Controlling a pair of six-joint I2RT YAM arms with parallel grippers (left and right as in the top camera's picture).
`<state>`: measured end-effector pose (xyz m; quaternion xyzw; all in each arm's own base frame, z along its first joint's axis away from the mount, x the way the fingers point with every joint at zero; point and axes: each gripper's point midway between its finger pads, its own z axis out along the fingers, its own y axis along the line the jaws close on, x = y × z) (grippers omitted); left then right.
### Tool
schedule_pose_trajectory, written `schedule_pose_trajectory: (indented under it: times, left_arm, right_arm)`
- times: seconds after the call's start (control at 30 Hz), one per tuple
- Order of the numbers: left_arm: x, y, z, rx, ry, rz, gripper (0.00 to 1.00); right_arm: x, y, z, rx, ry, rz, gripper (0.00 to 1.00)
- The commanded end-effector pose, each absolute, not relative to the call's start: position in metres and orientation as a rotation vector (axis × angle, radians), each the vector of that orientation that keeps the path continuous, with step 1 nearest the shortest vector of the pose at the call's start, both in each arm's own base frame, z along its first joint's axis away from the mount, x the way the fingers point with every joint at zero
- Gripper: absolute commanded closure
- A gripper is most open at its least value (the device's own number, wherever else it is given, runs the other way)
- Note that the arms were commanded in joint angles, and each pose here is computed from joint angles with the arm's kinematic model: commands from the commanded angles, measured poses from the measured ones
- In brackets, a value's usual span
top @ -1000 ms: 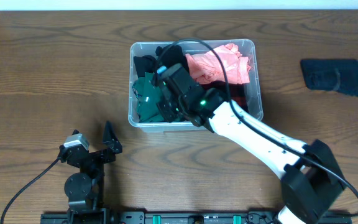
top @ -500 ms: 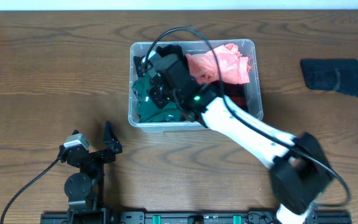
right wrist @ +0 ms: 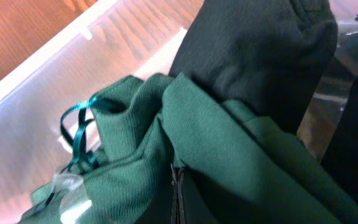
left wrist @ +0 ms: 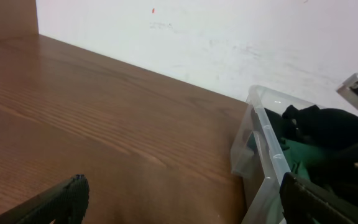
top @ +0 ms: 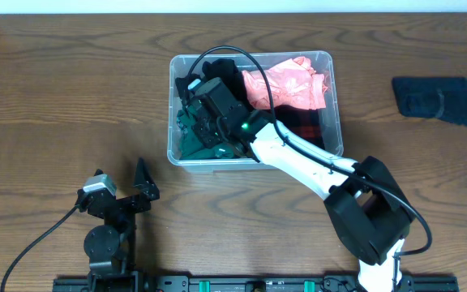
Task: Pack container
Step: 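Release the green garment and retract the right gripper to the black item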
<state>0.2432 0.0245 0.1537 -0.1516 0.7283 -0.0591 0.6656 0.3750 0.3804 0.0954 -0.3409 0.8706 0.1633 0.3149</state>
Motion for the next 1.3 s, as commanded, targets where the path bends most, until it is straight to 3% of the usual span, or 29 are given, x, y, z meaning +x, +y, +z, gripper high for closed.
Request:
schedule_pose_trajectory:
  times: [0.0,0.03,0.07,0.13,0.2,0.23,0.27,0.4,0.57,0.93,1.27]
  left_arm:
    - [0.242,0.025,0.136,-0.354,1.695,-0.120,0.02]
    - [0.242,0.025,0.136,-0.354,1.695,-0.120,0.02]
    - [0.242,0.025,0.136,-0.354,1.695,-0.120,0.02]
    - [0.242,0.025,0.136,-0.354,1.695,-0.120,0.02]
    - [0.242,0.025,0.136,-0.354,1.695,-0.120,0.02]
    - [0.242,0.025,0.136,-0.354,1.695,-0.120,0.02]
    - [0.242,0.025,0.136,-0.354,1.695,-0.120,0.02]
    - [0.242,0.025,0.136,-0.354,1.695,-0.120,0.02]
    - [0.242,0.025,0.136,-0.354,1.695,-0.120,0.02]
    - [0.242,0.025,0.136,-0.354,1.695,-0.120,0.02]
    - [0.242,0.025,0.136,-0.354,1.695,-0.120,0.02]
  right_arm:
    - [0.372,0.385,0.151,-0.865,2.218,0.496,0.99]
    - [0.372,0.383,0.170,-0.852,2.189,0.505,0.98]
    - [0.374,0.379,0.192,-0.833,2.158,0.513,0.88]
    - [0.377,0.367,0.233,-0.784,2.101,0.514,0.57]
    - [0.382,0.345,0.270,-0.724,2.061,0.495,0.17]
    - [0.386,0.330,0.285,-0.673,2.055,0.478,0.06]
    - [0.389,0.314,0.297,-0.626,2.052,0.461,0.01]
    - [0.408,0.234,0.325,-0.422,2.080,0.389,0.01]
    - [0.431,0.123,0.312,-0.092,2.204,0.272,0.01]
    - [0.443,-0.081,0.229,0.686,2.362,0.200,0.01]
    - [0.439,-0.161,0.135,1.056,2.444,0.179,0.02]
